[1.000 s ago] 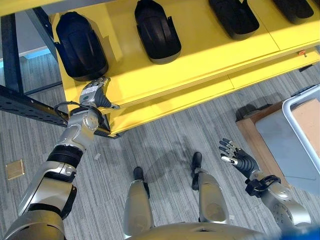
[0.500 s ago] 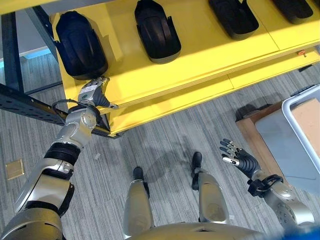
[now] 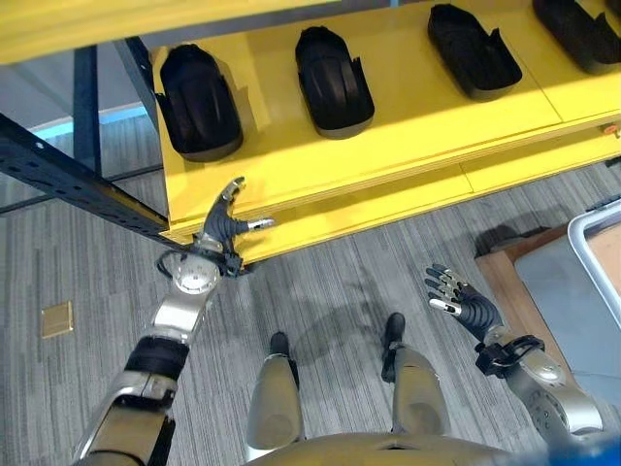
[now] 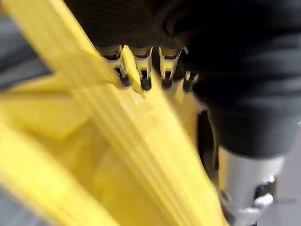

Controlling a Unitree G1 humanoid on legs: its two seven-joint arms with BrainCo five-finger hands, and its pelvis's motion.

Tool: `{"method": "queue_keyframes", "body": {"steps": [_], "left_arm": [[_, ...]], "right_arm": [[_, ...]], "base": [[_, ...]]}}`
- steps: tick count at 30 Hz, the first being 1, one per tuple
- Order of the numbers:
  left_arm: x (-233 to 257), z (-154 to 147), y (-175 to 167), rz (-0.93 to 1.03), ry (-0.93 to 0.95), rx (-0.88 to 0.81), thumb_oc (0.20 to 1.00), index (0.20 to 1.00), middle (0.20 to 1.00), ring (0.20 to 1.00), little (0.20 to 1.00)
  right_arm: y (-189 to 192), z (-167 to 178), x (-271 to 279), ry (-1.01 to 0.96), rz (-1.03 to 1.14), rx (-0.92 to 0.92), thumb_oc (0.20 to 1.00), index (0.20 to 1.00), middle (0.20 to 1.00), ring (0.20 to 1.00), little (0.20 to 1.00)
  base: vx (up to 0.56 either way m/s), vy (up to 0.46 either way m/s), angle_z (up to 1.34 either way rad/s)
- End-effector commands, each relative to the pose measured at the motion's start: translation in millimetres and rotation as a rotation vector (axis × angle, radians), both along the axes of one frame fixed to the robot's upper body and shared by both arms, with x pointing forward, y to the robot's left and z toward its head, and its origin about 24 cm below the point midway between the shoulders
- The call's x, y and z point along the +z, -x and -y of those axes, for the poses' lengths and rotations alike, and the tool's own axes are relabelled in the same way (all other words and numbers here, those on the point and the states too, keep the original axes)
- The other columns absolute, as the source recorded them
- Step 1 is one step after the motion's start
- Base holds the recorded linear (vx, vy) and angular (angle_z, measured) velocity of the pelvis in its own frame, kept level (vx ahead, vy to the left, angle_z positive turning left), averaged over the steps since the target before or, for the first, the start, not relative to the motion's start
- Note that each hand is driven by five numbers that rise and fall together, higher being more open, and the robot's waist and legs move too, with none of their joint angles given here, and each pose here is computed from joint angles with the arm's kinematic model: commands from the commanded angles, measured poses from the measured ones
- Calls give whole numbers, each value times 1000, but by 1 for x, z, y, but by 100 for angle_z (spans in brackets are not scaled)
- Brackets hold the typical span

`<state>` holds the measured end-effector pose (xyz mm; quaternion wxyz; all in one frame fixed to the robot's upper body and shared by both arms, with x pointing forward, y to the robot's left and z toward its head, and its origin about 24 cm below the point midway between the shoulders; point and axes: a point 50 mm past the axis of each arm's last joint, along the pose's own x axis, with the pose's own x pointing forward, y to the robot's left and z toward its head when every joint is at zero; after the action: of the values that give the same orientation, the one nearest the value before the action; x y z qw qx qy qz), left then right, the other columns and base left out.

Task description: Move parts from the plastic box to the shelf.

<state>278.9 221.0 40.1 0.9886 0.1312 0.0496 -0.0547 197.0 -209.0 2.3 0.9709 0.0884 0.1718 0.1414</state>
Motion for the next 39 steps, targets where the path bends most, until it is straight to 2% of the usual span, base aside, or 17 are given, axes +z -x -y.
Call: {"method": "queue_keyframes", "body": {"steps": [1,5,11,15,20,35,39], "left_arm": [[-49,9,39,-229,197,-53,1000,1000,1000,1000,1000],[-61,6,74,-256,544,92,1000,1000,1000,1000,1000],[-58,-3,100,-218,650,176,1000,1000,1000,1000,1000],[-52,-9,106,-187,581,168,1000,1000,1000,1000,1000],[-37,-18,107,-111,325,118,1000,1000,1000,1000,1000],[-21,-3,86,-10,122,17,1000,1000,1000,1000,1000],[-17,-3,80,19,-6,0,1000,1000,1000,1000,1000]], "right_arm": [[-3,-7,19,-44,117,13,1000,1000,1000,1000,1000],[2,-7,18,-54,132,-14,1000,1000,1000,1000,1000],[9,-2,12,-55,116,-80,1000,1000,1000,1000,1000],[12,-1,8,-58,97,-103,1000,1000,1000,1000,1000],[19,2,5,-83,77,-129,1000,1000,1000,1000,1000],[23,7,10,-82,74,-137,1000,1000,1000,1000,1000],[25,13,12,-73,75,-155,1000,1000,1000,1000,1000]], "base": [[32,-24,2],[40,-45,6],[35,-42,17],[38,-18,4],[44,-6,-10],[15,-20,-22],[28,-26,-31]]}}
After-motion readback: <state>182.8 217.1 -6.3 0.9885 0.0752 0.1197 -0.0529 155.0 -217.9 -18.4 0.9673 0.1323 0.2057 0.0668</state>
